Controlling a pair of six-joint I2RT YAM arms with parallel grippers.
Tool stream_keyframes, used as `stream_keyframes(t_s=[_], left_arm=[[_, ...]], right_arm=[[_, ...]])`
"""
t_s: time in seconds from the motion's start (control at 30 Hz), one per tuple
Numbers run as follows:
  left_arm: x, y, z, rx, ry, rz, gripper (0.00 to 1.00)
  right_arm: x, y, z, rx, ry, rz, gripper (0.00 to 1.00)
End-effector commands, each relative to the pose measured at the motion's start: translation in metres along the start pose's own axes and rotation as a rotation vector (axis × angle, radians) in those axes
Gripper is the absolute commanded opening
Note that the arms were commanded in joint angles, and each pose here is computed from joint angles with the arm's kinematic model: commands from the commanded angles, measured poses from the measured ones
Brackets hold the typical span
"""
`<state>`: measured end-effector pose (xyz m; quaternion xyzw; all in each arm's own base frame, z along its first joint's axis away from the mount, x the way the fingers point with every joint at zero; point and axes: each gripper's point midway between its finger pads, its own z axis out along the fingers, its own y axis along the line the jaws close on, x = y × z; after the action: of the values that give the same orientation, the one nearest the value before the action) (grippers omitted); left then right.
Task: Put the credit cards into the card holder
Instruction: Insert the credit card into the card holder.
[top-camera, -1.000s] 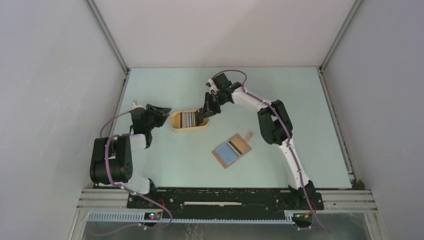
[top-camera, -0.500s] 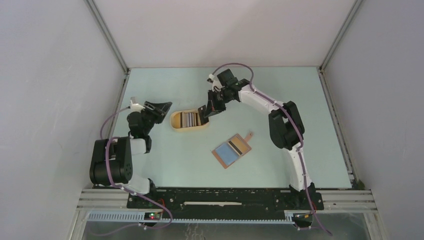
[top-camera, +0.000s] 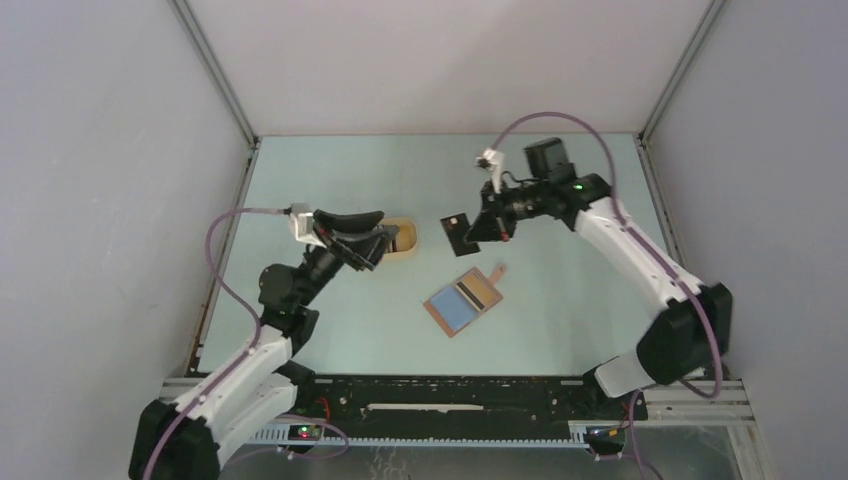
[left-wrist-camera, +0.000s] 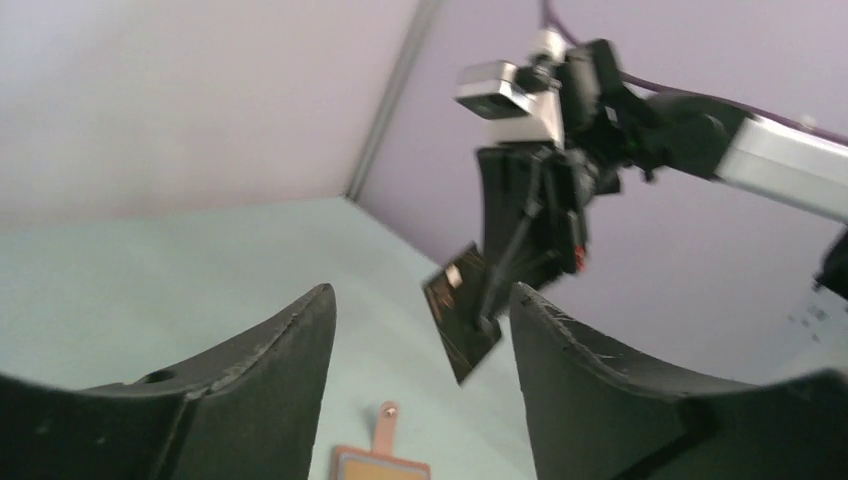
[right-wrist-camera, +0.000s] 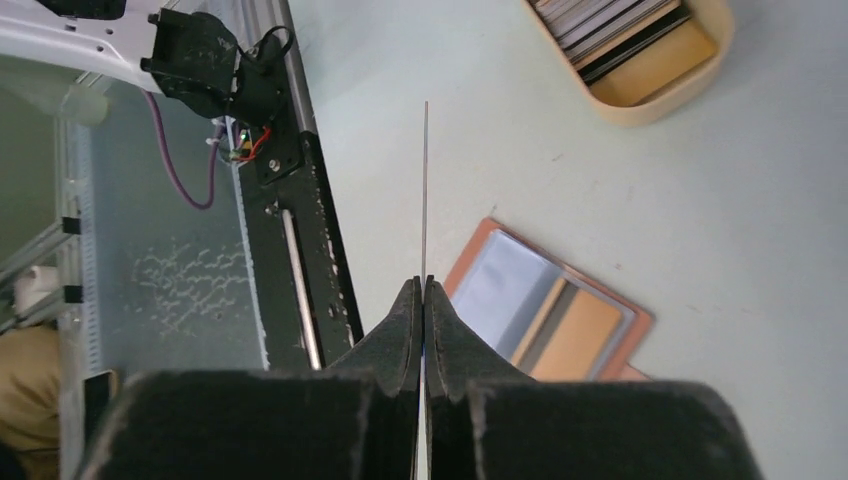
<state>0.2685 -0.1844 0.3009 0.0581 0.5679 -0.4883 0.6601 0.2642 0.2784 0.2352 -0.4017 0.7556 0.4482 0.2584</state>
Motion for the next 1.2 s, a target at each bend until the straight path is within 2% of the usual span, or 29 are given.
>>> stream_keyframes(t_s=[0.0, 0.1, 0.17, 0.27, 0.33, 0.43, 0.67, 0.87, 1.07, 1.17], left_arm=[[0.005, -0.031, -0.004, 0.063, -0.025, 0.263, 0.75], [0.014, -0.05, 0.0, 0.185, -0.02, 0.251, 0.99], [0.023, -0.061, 0.009, 0.271, 0.013, 0.209, 1.0], [0.042, -0.071, 0.03, 0.382, 0.1, 0.091, 1.0], [0.062, -0.071, 0.04, 0.444, 0.134, 0.041, 0.99], [0.08, -0.07, 0.041, 0.476, 0.114, 0.066, 0.98], [0.112, -0.069, 0.039, 0.466, 0.178, 0.036, 0.87], [0.121, -0.073, 0.043, 0.478, 0.206, -0.003, 0.68], [0.133, -0.079, 0.046, 0.489, 0.233, -0.029, 0.63], [0.138, -0.079, 0.047, 0.491, 0.248, -0.046, 0.57]], right_arm=[[-0.01, 0.017, -0.05, -0.017, -0.13, -0.179, 0.0], [-0.004, 0.027, -0.073, 0.017, -0.184, -0.233, 0.0], [0.018, 0.033, -0.069, -0.035, -0.161, -0.29, 0.0], [0.052, 0.035, -0.056, -0.145, -0.137, -0.251, 0.0], [0.049, 0.029, -0.054, -0.168, -0.152, -0.17, 0.0], [0.047, 0.025, -0.053, -0.189, -0.146, -0.132, 0.0], [0.051, 0.01, -0.042, -0.224, -0.124, -0.08, 0.0], [0.053, 0.003, -0.038, -0.258, -0.102, -0.042, 0.0], [0.053, 0.004, -0.039, -0.254, -0.104, -0.055, 0.0], [0.052, 0.006, -0.039, -0.259, -0.107, -0.055, 0.0]])
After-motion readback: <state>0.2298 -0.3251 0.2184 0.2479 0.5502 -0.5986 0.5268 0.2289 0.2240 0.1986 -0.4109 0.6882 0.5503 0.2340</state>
